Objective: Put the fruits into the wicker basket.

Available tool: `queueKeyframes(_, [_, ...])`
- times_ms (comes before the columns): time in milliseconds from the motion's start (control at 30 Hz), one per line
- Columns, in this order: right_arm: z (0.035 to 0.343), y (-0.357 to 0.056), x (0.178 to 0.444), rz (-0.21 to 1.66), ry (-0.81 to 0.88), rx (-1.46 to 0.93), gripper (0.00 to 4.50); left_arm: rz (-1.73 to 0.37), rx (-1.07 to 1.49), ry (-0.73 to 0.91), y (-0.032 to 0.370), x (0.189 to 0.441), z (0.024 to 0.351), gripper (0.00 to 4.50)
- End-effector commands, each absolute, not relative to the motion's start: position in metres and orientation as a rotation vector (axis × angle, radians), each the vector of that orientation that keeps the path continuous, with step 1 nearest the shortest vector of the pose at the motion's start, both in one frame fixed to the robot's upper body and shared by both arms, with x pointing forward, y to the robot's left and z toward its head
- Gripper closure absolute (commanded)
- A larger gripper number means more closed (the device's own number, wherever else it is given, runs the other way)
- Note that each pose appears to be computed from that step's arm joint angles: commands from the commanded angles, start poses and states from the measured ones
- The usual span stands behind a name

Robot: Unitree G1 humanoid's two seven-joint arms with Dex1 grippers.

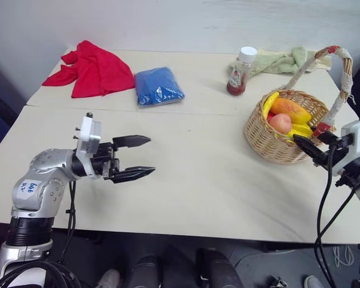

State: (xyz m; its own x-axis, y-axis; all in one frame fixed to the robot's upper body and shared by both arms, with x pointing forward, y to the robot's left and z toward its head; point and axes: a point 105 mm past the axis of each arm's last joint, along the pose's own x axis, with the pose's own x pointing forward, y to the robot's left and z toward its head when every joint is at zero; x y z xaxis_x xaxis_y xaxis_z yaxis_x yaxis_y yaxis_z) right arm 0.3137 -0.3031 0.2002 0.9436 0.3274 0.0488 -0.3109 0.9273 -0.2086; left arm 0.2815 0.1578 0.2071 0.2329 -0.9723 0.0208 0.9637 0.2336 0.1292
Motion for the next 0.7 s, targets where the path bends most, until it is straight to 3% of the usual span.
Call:
queueKeyframes(33, [0.235, -0.32, 0.286, 0.306, -0.174, -0.372, 0.43, -1.254, 0.165, -0.071, 0.18, 0.277, 0.201, 0.0])
queueKeyframes(100, [0.235, -0.322, 0.273, 0.339, -0.17, -0.458, 0.05, -1.164, 0.185, -0.037, 0.199, 0.281, 0.183, 0.0])
queueKeyframes(233, [0.228, -0.318, 0.257, 0.468, -0.137, -0.497, 0.05, -1.077, 0.327, 0.085, 0.225, 0.276, 0.14, 0.0])
queueKeyframes(367, [0.18, -0.269, 0.248, 0.786, -0.038, -0.541, 0.05, -1.008, 0.417, 0.126, 0.239, 0.271, 0.114, 0.0])
queueKeyframes(567, [0.138, -0.212, 0.256, 1.007, -0.08, -0.536, 0.05, -0.988, 0.409, 0.082, 0.229, 0.262, 0.107, 0.0])
queueKeyframes(700, [0.12, -0.2, 0.266, 1.011, -0.117, -0.529, 0.05, -0.97, 0.395, 0.071, 0.226, 0.255, 0.107, 0.0])
